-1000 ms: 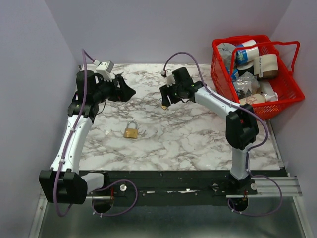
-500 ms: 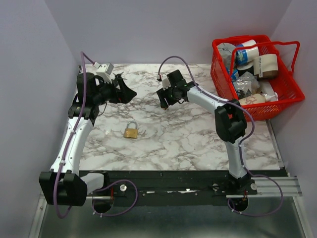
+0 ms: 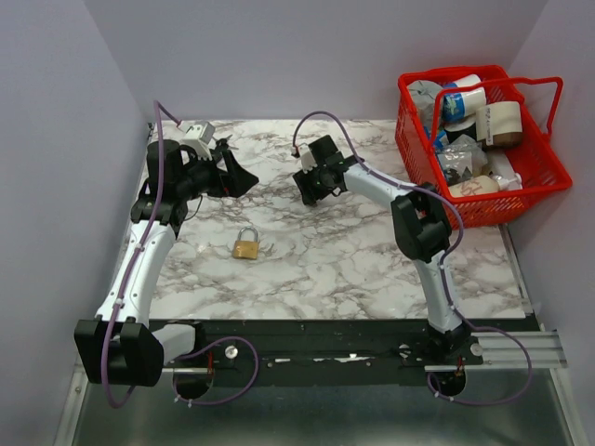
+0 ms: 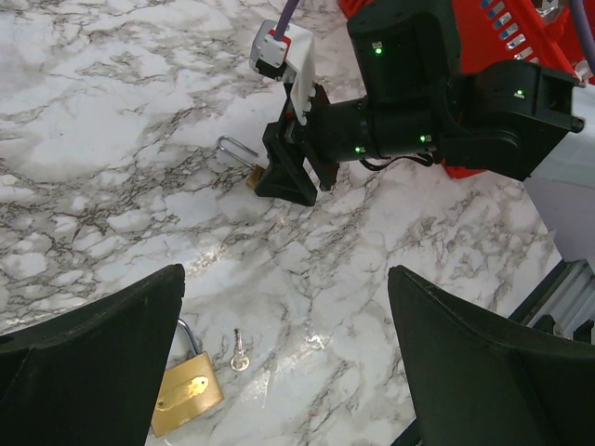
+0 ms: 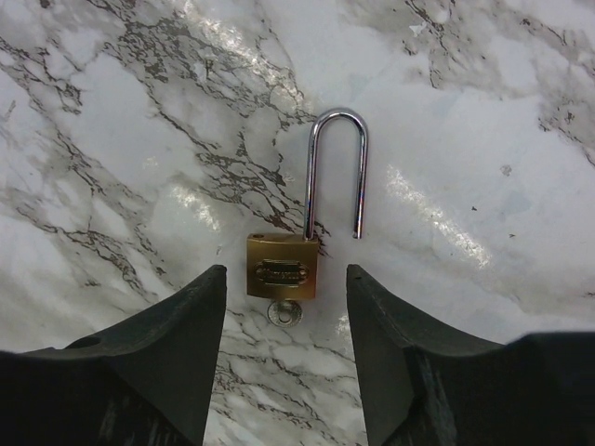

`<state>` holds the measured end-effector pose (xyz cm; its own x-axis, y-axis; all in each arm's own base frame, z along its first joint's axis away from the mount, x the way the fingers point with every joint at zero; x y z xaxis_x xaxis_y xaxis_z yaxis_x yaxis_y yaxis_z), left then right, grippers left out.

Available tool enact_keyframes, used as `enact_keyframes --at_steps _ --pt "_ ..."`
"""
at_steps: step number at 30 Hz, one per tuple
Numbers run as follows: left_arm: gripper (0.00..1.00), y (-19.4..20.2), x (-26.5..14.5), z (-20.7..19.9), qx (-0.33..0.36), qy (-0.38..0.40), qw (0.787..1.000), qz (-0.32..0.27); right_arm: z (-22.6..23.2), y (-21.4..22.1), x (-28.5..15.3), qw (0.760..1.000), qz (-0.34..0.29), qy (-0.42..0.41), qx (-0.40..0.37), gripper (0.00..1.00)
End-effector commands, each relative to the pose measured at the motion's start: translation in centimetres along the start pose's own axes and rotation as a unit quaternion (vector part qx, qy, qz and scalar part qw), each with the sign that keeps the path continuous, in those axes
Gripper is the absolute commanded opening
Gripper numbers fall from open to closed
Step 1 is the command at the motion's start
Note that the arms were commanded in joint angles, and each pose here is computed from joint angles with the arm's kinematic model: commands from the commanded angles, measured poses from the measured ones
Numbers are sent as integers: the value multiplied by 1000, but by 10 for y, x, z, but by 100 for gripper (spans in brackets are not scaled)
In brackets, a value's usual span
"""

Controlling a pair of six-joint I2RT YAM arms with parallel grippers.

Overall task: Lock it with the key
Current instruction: Pick up the lock from the center of the board.

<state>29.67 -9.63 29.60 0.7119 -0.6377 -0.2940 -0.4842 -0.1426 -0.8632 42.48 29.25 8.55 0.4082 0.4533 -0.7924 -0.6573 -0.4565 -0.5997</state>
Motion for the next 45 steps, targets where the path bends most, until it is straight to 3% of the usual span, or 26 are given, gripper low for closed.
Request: enact_keyframes --at_steps 1,15,18,21,22,23,28,32,35,39,41,43,45 --pt "99 -7 -6 -5 7 8 1000 -17 -5 6 13 1000 14 17 -10 59" --pt "99 -7 -6 -2 7 -1 1000 -19 2 14 21 999 28 24 -37 50" --pt "99 -8 -5 0 4 -9 1000 -20 4 15 21 998 33 28 -54 39" --pt "99 -8 -4 2 -15 -16 999 -24 6 18 20 997 43 22 -59 18" --pt "99 -8 -2 3 -26 -17 999 -21 7 16 16 997 44 20 -61 2" --pt "99 -8 -2 1 -35 -13 999 -19 9 17 10 996 52 14 -64 1" --pt "99 -12 -6 -6 -33 7 999 -23 24 -4 -52 992 0 -33 -118 1" --pt "99 -9 -8 -9 -44 17 999 -13 39 -25 -128 983 -72 -53 -162 1" --pt "95 0 -7 -11 -79 34 996 8 47 -17 -157 977 -78 -71 -186 1" --pt "88 10 -6 -29 -138 120 983 28 68 -14 -215 959 -121 -127 -222 1" --pt "87 5 -19 -47 -105 174 979 4 78 -8 -230 950 -128 -152 -240 1" --pt "90 1 -32 -58 -29 202 978 -35 87 -5 -252 939 -151 -177 -254 1" --pt "90 6 -36 -61 0 209 977 -36 93 2 -262 930 -161 -197 -265 1"
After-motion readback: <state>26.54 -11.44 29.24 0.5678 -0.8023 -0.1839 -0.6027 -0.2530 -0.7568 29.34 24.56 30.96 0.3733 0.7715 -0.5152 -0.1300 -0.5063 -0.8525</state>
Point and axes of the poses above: each gripper's point midway between its finger pads, its own x axis out along the fingers, its own z axis along the line the jaws close on, y = z × x, the point moved 6 cm from there along -x, back along the fingers, and after that the axes turned 5 degrees about x, right-handed, at the moved point
